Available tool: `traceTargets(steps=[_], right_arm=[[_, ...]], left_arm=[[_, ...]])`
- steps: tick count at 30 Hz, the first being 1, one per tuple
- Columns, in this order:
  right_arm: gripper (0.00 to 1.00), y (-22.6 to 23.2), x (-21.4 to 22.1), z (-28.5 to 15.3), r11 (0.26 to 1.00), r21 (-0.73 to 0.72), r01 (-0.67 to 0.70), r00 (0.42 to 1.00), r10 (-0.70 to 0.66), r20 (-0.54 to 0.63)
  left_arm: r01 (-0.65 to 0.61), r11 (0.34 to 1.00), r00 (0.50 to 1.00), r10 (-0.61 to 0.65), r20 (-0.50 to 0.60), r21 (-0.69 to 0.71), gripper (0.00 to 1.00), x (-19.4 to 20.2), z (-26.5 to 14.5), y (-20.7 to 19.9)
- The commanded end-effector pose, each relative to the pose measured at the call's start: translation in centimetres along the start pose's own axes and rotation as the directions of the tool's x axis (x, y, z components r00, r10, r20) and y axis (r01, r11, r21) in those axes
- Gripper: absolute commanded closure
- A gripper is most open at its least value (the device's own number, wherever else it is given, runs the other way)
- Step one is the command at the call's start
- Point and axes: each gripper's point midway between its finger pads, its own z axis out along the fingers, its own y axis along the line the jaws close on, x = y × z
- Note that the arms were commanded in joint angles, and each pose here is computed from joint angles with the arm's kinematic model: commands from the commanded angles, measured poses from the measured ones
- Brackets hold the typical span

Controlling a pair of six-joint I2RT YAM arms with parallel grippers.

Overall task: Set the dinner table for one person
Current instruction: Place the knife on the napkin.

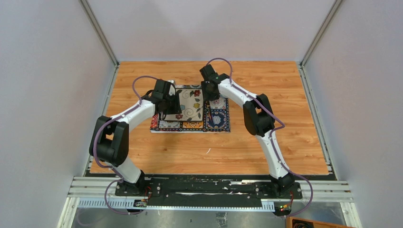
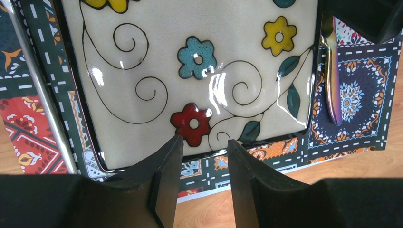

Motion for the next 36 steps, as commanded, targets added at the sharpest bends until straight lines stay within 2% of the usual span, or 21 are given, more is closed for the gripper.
traceTargets(steps=[1, 12, 28, 36], right_arm=[[0.57, -1.1, 0.2, 0.1, 1.0, 0.001, -0.02, 1.0, 0.02, -0.011], [0.57, -1.1, 0.5, -0.3, 1.0, 0.001, -0.026, 1.0, 0.026, -0.012], [0.58, 0.9, 0.8, -0.3, 0.996, -0.08, -0.03, 0.999, 0.028, -0.035], [0.51, 1.2, 0.9, -0.2, 0.995, -0.095, -0.026, 0.999, 0.022, -0.042]], left_arm=[[-0.012, 1.0, 1.0, 0.012, 0.005, 0.022, 0.55, -0.2, 0.2, -0.7], [-0.015, 1.0, 1.0, 0.014, 0.018, 0.017, 0.55, -0.6, -0.3, -0.7], [-0.01, 1.0, 1.0, 0.009, 0.011, 0.024, 0.55, -0.9, 0.2, -0.9], [-0.01, 1.0, 1.0, 0.009, 0.012, 0.025, 0.55, -1.0, 0.2, -1.0]])
